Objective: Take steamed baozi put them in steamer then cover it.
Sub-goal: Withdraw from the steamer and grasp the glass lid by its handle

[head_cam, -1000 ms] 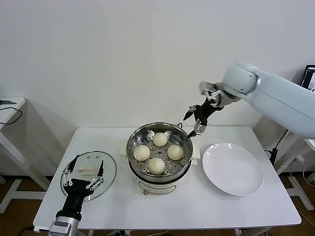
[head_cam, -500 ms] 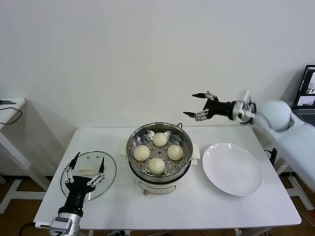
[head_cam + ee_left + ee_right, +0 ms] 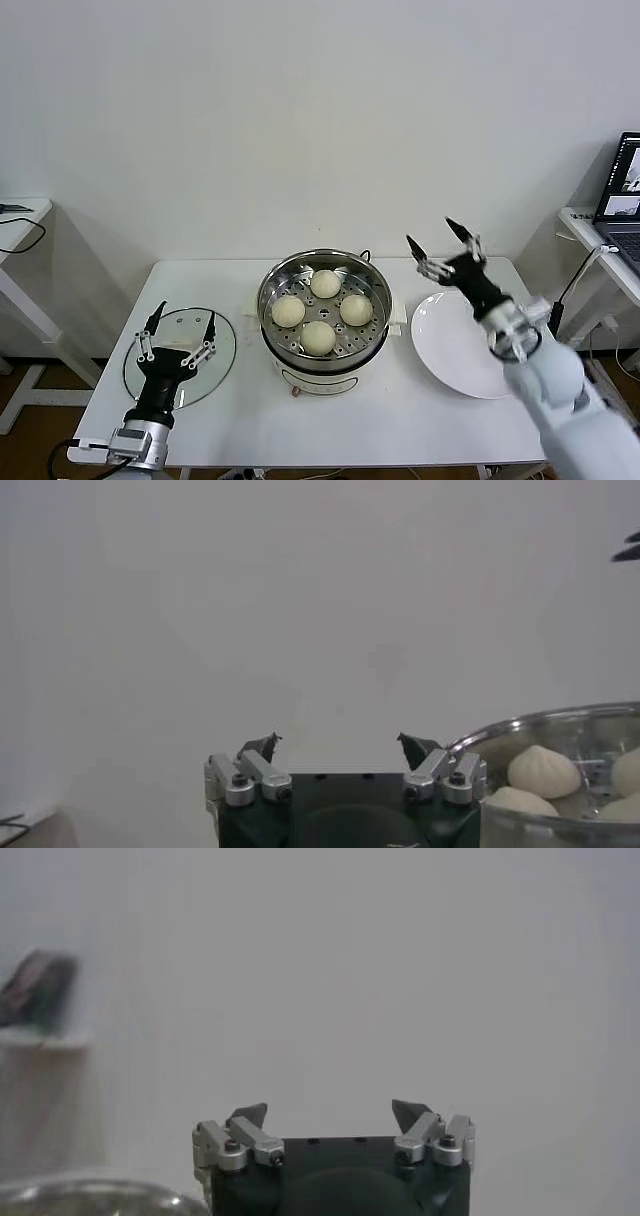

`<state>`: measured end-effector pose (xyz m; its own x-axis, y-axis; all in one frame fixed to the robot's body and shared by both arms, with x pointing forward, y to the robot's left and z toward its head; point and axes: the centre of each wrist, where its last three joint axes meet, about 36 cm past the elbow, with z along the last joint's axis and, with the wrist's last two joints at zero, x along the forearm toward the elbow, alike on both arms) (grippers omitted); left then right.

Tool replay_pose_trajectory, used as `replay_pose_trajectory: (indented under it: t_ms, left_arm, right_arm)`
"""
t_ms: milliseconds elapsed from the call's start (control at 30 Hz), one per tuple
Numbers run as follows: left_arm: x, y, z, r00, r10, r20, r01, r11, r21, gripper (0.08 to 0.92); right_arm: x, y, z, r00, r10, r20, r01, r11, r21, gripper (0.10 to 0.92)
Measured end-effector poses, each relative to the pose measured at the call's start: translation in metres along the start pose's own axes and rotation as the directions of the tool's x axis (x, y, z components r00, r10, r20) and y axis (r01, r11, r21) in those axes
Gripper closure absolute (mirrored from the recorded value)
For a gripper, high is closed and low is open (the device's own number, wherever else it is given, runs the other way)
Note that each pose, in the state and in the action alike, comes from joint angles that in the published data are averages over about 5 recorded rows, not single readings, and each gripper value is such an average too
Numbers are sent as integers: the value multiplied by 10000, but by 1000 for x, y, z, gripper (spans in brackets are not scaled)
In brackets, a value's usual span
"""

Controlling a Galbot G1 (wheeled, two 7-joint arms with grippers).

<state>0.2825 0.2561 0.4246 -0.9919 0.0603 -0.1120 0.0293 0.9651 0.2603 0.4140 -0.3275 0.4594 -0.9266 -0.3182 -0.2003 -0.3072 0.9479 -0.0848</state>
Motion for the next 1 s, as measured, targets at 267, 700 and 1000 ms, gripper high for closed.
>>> replay_pose_trajectory:
  t_ms: [267,700,1000]
  left_arm:
    - [1,0,10,10000,-57,-61,56,9998,-185,177]
    - [20,5,54,10000,80,-24,-83,9064,-4224,177]
    - [28,25,95,9984,450,-351,-561,6568,-7520,177]
  right_arm:
    - [61,36,25,9857,1684,-55,-1682,9824,-813,200]
    - [92,63,34,9621,2724,-137,-2714,9515,-1446,200]
    - [97,72,37,9546,2977,-140,-2960,9416,-1606,200]
